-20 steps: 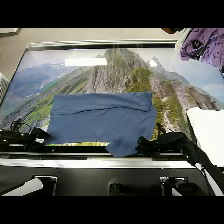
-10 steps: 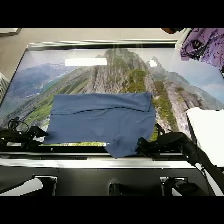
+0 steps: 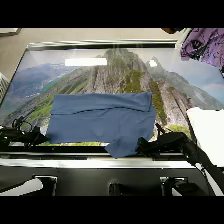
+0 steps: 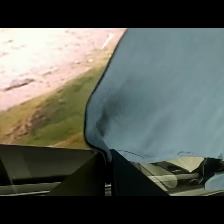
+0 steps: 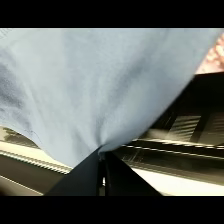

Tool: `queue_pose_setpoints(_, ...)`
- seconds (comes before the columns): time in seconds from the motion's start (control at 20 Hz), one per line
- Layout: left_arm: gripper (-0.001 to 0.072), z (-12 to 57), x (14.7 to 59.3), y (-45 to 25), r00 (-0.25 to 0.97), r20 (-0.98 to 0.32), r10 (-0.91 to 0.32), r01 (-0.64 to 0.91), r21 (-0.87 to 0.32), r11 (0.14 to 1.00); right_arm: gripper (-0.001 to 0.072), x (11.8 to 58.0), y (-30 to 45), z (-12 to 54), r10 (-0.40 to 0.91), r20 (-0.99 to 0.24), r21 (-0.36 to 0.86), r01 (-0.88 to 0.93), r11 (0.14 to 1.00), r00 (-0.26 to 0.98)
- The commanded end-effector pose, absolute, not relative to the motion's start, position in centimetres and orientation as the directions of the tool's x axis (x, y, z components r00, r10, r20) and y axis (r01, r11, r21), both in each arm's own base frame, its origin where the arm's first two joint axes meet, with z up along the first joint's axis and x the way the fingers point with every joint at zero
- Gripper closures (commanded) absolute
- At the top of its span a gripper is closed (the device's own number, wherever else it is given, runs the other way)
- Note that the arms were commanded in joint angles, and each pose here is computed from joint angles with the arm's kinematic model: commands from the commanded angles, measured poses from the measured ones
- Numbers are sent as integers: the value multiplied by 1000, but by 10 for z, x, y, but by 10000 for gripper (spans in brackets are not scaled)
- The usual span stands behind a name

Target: Fold the clothes and pants, and hang the long-sleeved shirts on hangers.

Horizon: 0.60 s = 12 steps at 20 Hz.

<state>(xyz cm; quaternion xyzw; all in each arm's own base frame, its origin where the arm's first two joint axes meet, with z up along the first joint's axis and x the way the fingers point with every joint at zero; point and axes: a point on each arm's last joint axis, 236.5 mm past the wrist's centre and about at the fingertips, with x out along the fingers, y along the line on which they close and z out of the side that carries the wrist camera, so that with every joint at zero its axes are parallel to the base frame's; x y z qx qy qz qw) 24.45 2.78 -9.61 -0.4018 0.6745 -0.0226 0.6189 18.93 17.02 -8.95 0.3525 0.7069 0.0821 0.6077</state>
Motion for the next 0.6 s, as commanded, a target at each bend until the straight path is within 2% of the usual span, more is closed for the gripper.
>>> queue_pose_setpoints(0.0, 693, -87, 247, 26, 105, -814, -571, -518, -535, 668, 685, 194, 168, -85, 584, -812, 540, 367, 758, -11)
queue_pose_setpoints(0.1, 694, -77, 247, 41, 115, -858, -501, -556, -474, 683, 686, 197, 166, -73, 575, -818, 539, 325, 777, -19)
queue_pose_setpoints(0.25, 694, -51, 236, 70, 142, -935, -326, -600, -343, 722, 686, 190, 160, -50, 552, -834, 519, 315, 795, -19)
queue_pose_setpoints(0.35, 694, -31, 232, 73, 182, -949, -259, -602, -316, 733, 687, 173, 154, -32, 540, -841, 508, 308, 804, -22)
queue_pose_setpoints(0.45, 694, -17, 232, 58, 200, -949, -245, -534, -315, 784, 687, 150, 149, -11, 533, -846, 504, 295, 812, -22)
queue_pose_setpoints(0.55, 694, -13, 230, 39, 169, -961, -218, -414, -270, 869, 688, 133, 142, 6, 519, -855, 501, 286, 817, 14)
